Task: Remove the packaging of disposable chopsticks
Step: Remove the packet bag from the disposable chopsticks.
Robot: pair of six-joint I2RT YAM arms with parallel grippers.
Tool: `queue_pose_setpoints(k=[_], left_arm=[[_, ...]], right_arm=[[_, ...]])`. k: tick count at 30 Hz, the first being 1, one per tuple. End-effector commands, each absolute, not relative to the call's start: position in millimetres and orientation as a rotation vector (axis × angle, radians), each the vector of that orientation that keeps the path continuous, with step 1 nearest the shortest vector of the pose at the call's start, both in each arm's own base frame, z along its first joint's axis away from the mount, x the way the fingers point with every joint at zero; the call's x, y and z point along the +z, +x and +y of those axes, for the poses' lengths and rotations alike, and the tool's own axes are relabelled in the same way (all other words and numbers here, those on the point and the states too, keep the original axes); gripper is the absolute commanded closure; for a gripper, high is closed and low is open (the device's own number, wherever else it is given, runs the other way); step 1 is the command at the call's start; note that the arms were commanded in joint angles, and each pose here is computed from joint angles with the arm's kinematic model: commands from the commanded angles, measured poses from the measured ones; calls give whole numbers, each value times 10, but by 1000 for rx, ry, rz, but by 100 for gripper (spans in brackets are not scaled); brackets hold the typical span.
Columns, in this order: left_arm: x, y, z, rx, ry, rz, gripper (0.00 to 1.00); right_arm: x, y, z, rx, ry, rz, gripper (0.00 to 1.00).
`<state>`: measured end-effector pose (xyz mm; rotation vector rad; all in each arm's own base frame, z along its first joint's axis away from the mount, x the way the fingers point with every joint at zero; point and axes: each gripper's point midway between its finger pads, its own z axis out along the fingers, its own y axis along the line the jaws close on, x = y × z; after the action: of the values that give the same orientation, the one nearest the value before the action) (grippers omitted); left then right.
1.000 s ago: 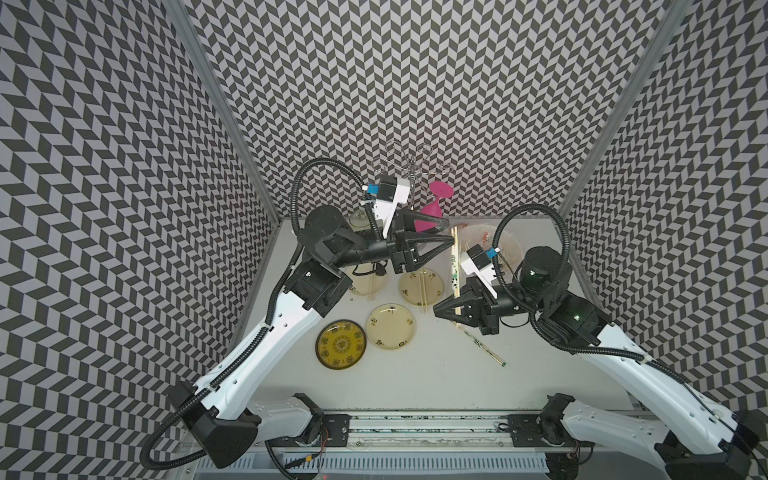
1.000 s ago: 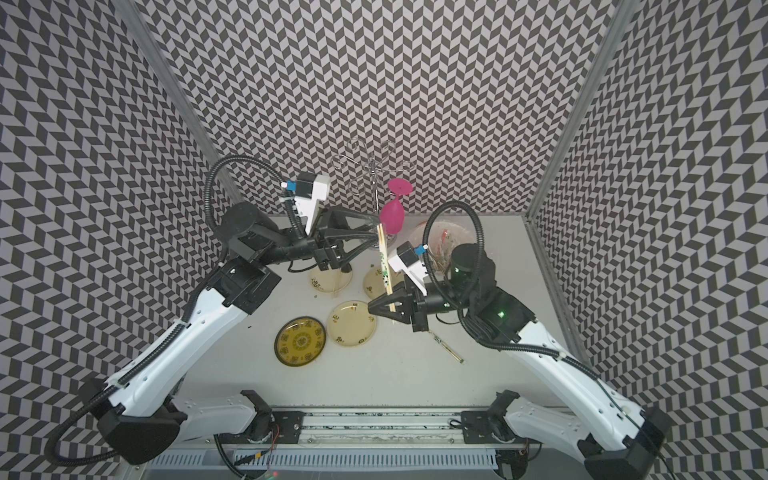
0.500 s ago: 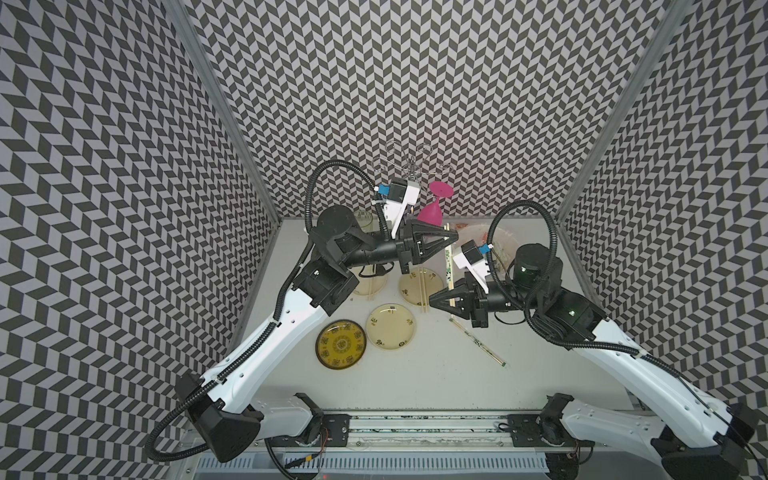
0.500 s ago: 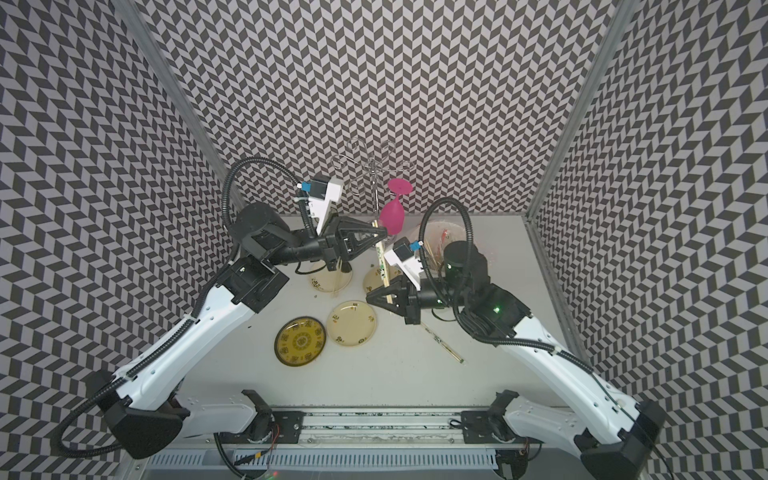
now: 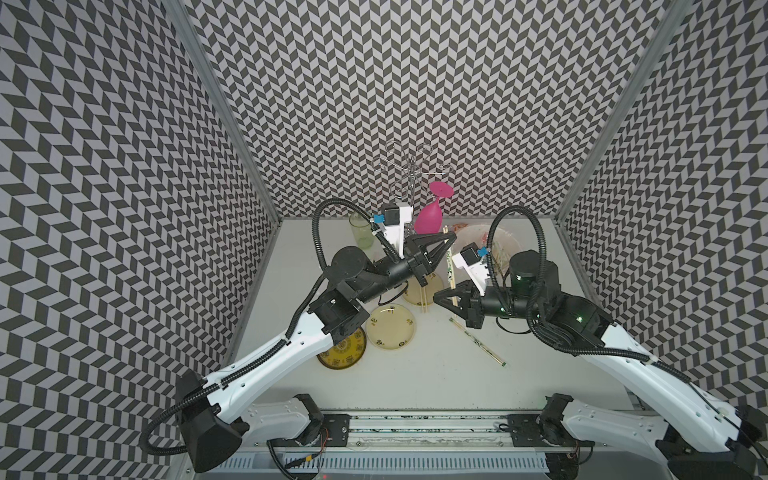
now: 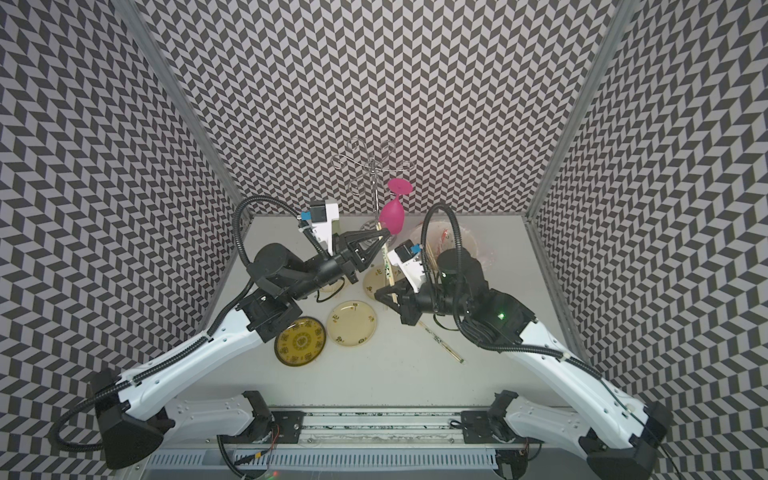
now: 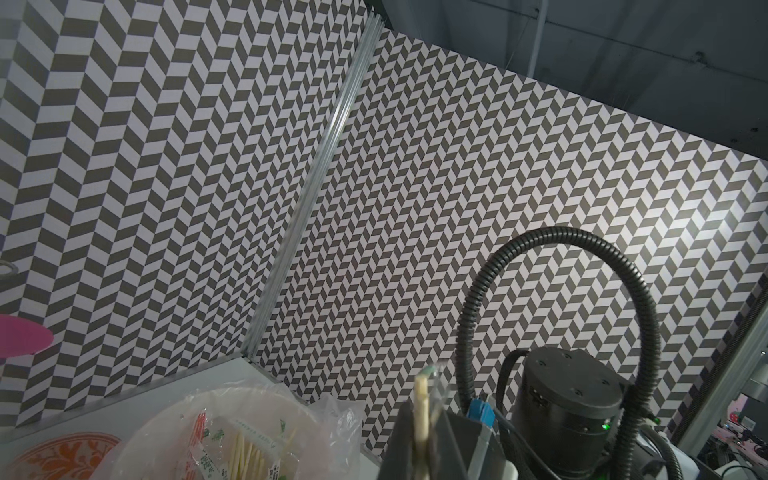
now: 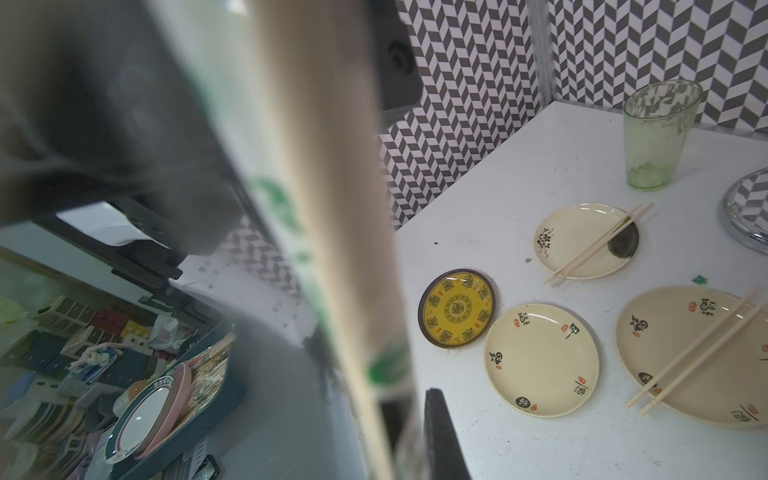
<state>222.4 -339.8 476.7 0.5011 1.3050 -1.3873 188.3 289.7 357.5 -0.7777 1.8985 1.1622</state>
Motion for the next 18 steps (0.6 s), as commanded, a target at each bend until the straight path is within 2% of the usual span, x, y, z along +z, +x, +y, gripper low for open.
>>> queue_pose_setpoints(k=[1, 6, 13, 18], left_arm=[[3719, 1553, -3921, -1559, 891, 1573, 100], [3611, 1261, -3962, -1659, 1110, 1522, 100], [3809, 800, -3719, -1826, 1383, 1302, 100], [3728, 627, -3647, -1889, 1528, 1282, 100]], right_arm=[[5249, 1958, 2625, 1293, -552, 1289, 100], [5324, 1593, 2792, 1552, -772, 1180, 100], [5275, 1105, 2591, 1814, -1006, 1036, 100], [5219, 1021, 2576, 1889, -1044, 1044, 100]])
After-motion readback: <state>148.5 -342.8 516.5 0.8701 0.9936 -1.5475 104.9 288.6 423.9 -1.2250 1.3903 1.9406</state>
